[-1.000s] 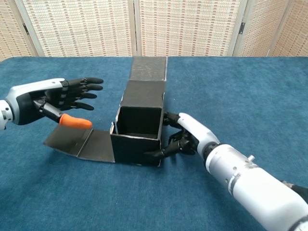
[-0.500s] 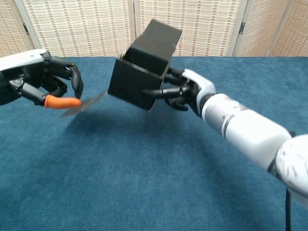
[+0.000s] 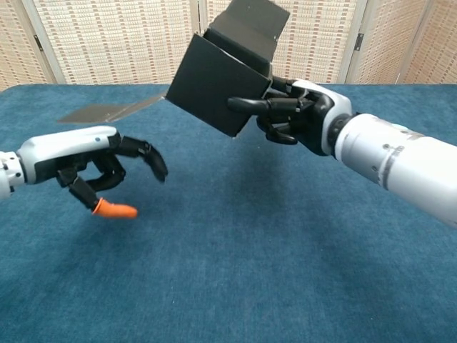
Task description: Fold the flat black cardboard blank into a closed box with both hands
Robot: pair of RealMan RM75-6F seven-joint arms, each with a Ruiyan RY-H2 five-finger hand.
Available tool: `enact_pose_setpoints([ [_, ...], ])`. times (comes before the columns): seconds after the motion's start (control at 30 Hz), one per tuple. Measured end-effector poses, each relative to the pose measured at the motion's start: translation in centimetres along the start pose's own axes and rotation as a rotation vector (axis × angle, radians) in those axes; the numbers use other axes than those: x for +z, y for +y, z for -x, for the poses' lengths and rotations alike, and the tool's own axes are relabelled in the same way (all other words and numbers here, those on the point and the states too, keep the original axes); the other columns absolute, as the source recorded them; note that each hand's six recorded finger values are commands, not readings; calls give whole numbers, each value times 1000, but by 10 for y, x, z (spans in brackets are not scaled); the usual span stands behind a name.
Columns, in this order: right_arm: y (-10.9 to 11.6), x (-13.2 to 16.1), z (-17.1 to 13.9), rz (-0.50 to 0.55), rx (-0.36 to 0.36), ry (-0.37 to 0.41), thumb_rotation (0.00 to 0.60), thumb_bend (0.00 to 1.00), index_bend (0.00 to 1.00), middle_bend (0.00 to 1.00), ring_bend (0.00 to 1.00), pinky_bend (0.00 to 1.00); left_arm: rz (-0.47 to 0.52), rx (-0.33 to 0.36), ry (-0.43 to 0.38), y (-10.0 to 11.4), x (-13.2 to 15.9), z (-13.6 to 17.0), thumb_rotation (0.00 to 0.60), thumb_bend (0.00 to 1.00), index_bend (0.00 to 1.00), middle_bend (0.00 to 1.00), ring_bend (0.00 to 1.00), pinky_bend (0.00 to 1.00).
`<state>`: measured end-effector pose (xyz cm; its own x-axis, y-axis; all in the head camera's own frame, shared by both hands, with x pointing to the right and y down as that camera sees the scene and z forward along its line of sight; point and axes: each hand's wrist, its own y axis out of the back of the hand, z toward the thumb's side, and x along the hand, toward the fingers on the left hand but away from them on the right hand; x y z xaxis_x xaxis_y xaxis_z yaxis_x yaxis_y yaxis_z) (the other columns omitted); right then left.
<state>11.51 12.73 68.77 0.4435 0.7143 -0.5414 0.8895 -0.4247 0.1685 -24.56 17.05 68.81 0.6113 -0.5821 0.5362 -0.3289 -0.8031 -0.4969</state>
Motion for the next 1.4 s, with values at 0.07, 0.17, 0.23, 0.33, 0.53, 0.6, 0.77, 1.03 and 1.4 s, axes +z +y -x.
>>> enact_pose_setpoints([
  [0.07,2,-4,-6,-4,12,-15,600,257,483,578,778,1000,-40,68,-4,8,-2,-2,600,281,309,359,837,884],
  [0.17,3,-8,-12,-13,28,-26,600,257,483,572,778,1000,-69,170,-16,22,-2,-2,600,302,296,355,837,884],
  [0.23,3,-9,-14,-20,35,-28,600,257,484,570,778,1000,-83,233,-25,30,-1,1,600,321,293,355,837,884],
  [0.33,1,-12,-17,-28,48,-33,600,257,483,566,778,1000,-113,328,-42,44,1,6,600,337,294,355,837,885],
  [0.53,-8,-18,-22,-41,82,-45,600,257,484,559,778,1000,-189,421,-108,61,12,12,600,347,303,357,837,887],
  [0.6,-11,-20,-23,-43,89,-45,600,257,484,558,778,1000,-201,432,-138,64,18,12,600,348,307,360,837,887],
  [0.77,-18,-23,-24,-58,109,-43,600,257,483,556,778,1000,-212,448,-209,70,35,9,600,336,307,359,837,887],
  [1.03,-23,-26,-22,-88,123,-40,600,257,483,553,778,1000,-254,406,-273,65,49,3,600,322,307,357,836,885],
  [1.4,-28,-38,-18,-193,142,-42,600,257,483,551,778,1000,-372,334,-330,54,52,-6,600,323,329,363,836,884],
])
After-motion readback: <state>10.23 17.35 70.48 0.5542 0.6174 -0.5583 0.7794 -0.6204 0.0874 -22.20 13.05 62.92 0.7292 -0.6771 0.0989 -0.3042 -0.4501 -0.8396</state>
